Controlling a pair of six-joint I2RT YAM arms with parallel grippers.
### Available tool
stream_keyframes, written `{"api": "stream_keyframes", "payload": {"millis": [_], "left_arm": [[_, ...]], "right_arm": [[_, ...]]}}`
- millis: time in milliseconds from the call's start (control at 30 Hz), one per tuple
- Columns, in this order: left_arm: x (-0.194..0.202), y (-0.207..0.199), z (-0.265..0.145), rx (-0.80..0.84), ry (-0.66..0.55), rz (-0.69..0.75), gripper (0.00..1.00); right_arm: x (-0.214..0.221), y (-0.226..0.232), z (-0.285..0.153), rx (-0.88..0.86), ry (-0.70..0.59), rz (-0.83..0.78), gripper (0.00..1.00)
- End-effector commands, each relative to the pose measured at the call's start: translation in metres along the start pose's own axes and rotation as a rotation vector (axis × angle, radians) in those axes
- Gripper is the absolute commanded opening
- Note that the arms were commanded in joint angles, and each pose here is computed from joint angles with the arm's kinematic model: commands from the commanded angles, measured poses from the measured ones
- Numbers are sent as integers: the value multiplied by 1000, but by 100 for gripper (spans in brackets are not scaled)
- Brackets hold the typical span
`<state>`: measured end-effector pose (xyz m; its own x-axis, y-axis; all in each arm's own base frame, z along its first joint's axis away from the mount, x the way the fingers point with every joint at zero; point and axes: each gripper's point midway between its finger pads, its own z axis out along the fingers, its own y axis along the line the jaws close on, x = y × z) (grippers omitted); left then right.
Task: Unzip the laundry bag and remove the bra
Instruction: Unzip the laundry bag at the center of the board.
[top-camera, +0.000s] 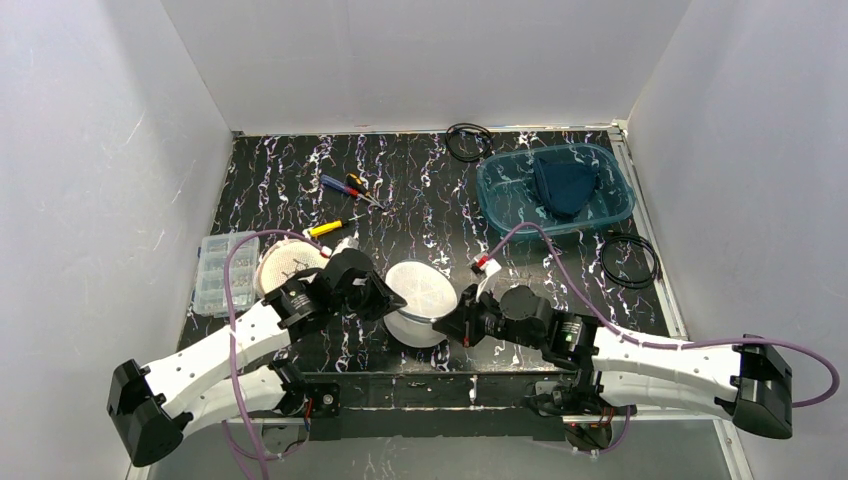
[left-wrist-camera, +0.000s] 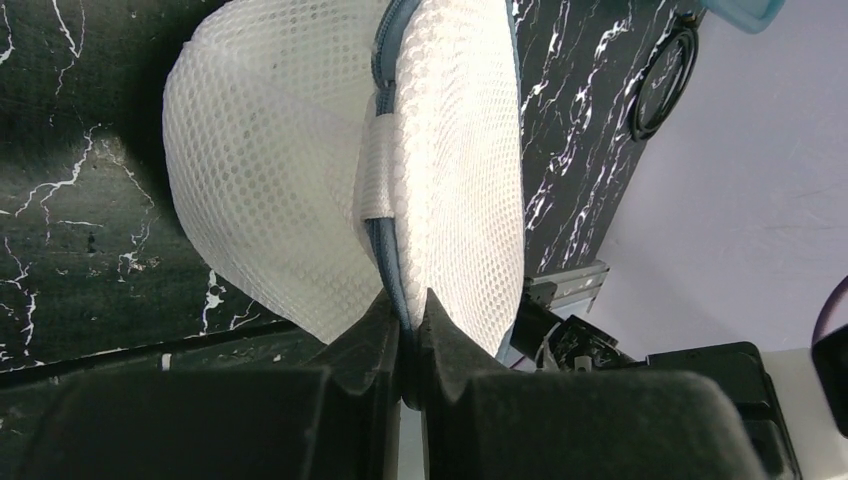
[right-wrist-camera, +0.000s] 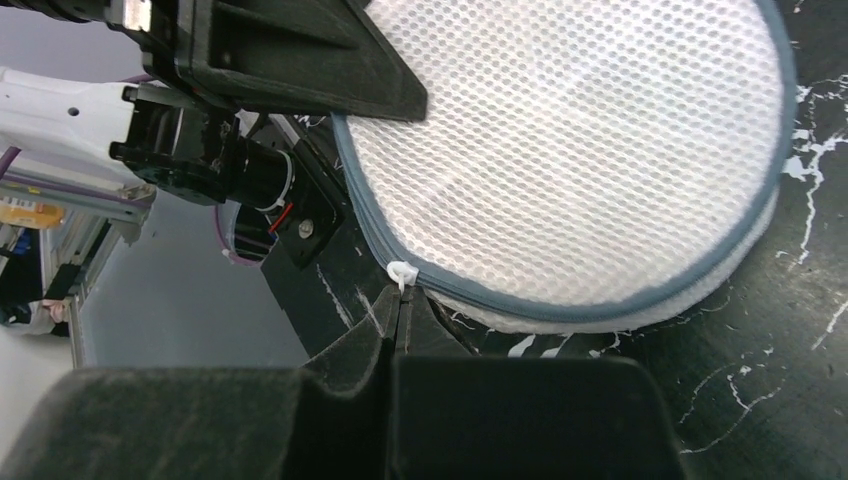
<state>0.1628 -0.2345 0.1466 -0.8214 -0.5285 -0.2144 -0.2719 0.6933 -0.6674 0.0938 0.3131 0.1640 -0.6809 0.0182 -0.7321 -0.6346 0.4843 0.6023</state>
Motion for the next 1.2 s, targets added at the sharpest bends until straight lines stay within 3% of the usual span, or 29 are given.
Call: {"api": "stream_keyframes", "payload": {"millis": [0,333,567,767,867,1033,1100,1167], "left_arm": [[-14,5,-10,-19,-56,11,0],[-9,-3,-5,74,25,66,0],[-20,-38,2,241,110,130,0],[-26,-48,12,220,157,241,1],[-25,-37,18,186,162,233,13],[-21,-17,6,139,146,211,64],[-20,-9,-7,109,133,203,74],[-17,1,-19,77,131,184,77]], "right_arm": [[-6,-9,-7,52,-31,-15,1],[-3,-50,-23,248,-66,12,1],[-8,-48,-32,236,-74,-45,1],[-6,-37,-25,176,-55,-65,1],[-2,-35,-18,159,-41,-58,1],[-7,-23,-7,107,-60,-38,1],[-9,-18,-4,91,-62,-34,1],[-10,-14,-1,76,-60,-30,1]]}}
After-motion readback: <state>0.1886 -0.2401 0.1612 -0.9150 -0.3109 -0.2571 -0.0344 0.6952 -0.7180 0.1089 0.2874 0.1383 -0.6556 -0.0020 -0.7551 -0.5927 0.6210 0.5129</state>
